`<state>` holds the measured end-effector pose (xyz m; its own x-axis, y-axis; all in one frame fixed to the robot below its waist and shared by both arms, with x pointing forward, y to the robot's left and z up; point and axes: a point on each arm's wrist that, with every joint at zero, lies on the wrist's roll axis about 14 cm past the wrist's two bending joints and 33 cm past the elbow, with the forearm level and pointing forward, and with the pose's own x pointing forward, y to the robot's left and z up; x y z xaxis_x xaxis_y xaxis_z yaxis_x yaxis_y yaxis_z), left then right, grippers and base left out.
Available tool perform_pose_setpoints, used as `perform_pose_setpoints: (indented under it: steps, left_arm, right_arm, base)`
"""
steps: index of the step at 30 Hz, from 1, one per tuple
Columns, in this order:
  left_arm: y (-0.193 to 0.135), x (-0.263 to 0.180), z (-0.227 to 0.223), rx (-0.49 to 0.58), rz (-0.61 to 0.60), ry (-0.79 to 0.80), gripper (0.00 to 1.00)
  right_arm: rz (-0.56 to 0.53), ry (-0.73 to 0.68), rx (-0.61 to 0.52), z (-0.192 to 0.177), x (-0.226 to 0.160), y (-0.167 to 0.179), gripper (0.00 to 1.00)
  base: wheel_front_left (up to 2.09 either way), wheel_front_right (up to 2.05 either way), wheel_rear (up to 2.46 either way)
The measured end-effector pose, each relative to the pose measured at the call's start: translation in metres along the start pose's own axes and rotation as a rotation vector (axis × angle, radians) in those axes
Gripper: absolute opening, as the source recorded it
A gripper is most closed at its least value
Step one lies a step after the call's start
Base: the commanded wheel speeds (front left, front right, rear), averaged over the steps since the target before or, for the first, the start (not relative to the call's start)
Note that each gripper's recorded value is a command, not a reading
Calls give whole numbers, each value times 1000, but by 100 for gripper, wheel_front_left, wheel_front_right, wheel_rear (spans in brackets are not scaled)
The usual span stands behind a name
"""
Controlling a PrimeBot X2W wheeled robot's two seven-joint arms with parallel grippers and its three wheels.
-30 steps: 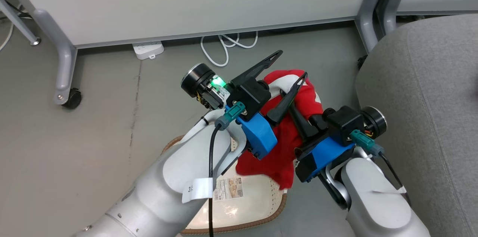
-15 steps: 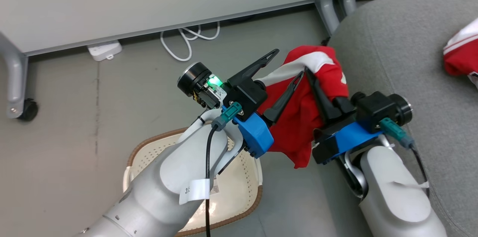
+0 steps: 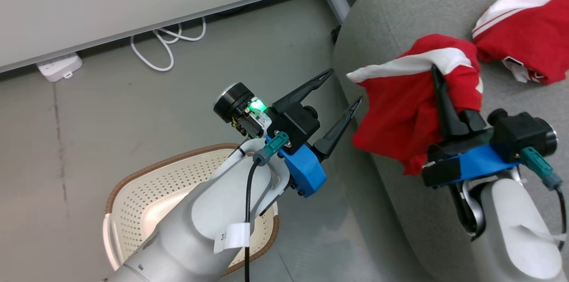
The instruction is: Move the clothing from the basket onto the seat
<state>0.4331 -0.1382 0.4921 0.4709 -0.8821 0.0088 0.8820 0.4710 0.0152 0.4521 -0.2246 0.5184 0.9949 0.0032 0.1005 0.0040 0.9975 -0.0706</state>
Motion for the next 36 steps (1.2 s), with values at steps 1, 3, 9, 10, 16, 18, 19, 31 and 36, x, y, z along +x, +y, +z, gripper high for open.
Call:
perform_pose_setpoints:
  steps: [1,3,9,10,16,18,19,31,36]
  left_arm:
    - [-6,4,0,-5,-21,-5,100]
    - [-14,7,-1,-12,-42,-7,100]
    - [-31,15,-4,-26,-102,-11,100]
    - [-33,16,-5,-29,-110,-10,100]
    - [-46,19,-12,-39,-148,1,100]
    - [-48,19,-13,-40,-154,3,100]
    - [-49,19,-13,-41,-155,3,100]
    - [-45,18,-15,-48,-147,5,100]
    - [-40,21,-20,-57,-141,3,100]
  right_arm:
    - [-40,5,-10,-1,-8,-15,0]
    - [-76,15,-20,-3,-17,-28,0]
    - [-159,39,-39,-8,-39,-54,0]
    - [-169,45,-39,-9,-42,-57,0]
    - [-209,72,-36,-17,-55,-66,0]
    - [-214,73,-36,-17,-56,-67,0]
    - [-215,73,-35,-17,-57,-67,0]
    - [-206,65,-44,-15,-50,-65,0]
    - [-163,0,-103,6,-25,-66,0]
  base:
    - [0,0,0]
    - [0,0,0]
    - [0,0,0]
    - [0,0,0]
    - [0,0,0]
    - [0,0,0]
    - [0,0,0]
    - [0,0,0]
    - [0,0,0]
